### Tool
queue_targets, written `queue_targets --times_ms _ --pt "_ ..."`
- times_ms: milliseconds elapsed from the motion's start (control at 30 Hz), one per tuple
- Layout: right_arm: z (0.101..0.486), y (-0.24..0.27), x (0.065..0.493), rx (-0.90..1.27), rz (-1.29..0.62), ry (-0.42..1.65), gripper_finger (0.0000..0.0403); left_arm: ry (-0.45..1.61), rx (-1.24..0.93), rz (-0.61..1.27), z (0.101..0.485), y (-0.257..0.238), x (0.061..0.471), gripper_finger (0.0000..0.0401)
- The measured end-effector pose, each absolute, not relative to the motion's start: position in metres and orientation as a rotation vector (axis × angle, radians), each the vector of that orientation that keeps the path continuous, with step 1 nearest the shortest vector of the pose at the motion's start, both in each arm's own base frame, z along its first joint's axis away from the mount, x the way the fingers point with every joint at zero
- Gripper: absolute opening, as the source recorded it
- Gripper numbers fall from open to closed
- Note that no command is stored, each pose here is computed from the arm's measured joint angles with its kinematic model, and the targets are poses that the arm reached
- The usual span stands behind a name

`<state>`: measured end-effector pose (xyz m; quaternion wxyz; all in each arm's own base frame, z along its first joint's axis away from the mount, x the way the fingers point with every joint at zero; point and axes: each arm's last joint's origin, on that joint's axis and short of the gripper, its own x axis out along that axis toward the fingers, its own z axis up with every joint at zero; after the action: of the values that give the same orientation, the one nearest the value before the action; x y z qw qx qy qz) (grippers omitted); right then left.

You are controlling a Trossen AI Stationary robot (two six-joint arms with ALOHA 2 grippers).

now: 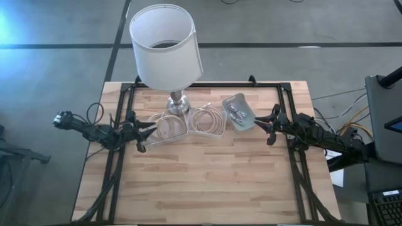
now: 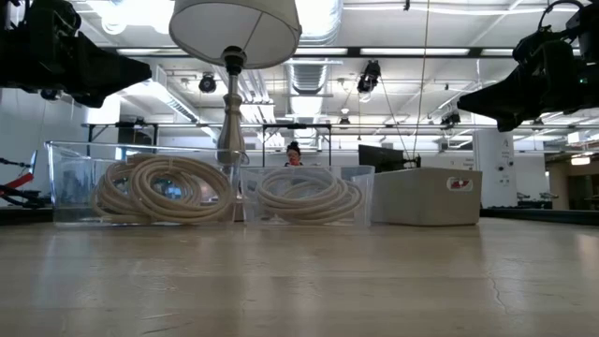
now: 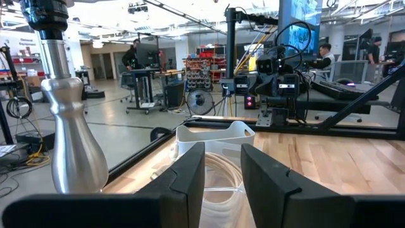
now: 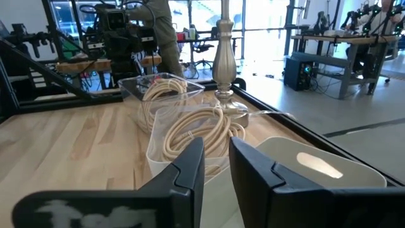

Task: Pick & Place USB Port
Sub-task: Return to Home Position

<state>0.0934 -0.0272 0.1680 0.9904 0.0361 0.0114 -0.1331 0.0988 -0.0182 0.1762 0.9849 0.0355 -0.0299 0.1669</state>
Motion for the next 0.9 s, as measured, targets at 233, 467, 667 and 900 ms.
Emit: queue_targets --times_ms 233,467,667,900 --pt "0.1680 -0.0272 0.0934 0.074 -0.267 0.023 0.0081 -0.060 0.071 0.336 0.1762 -0.0182 0.0988 0.0106" --pt "0.1681 -0.0272 0.0934 0.073 -0.267 0.023 0.0090 -0.060 0.071 0.337 0.1763 -0.0181 0.0988 0.0106" --pt "0.1680 -0.0272 0.0934 0.073 -0.267 0.023 0.0087 -0.060 0.071 0.342 0.1762 -0.0180 0.0988 0.0106" --pt "0.1680 -0.0272 0.0934 0.072 -0.267 0.023 0.0073 -0.060 0.071 0.342 0.1762 -0.0180 0.0988 0.0106"
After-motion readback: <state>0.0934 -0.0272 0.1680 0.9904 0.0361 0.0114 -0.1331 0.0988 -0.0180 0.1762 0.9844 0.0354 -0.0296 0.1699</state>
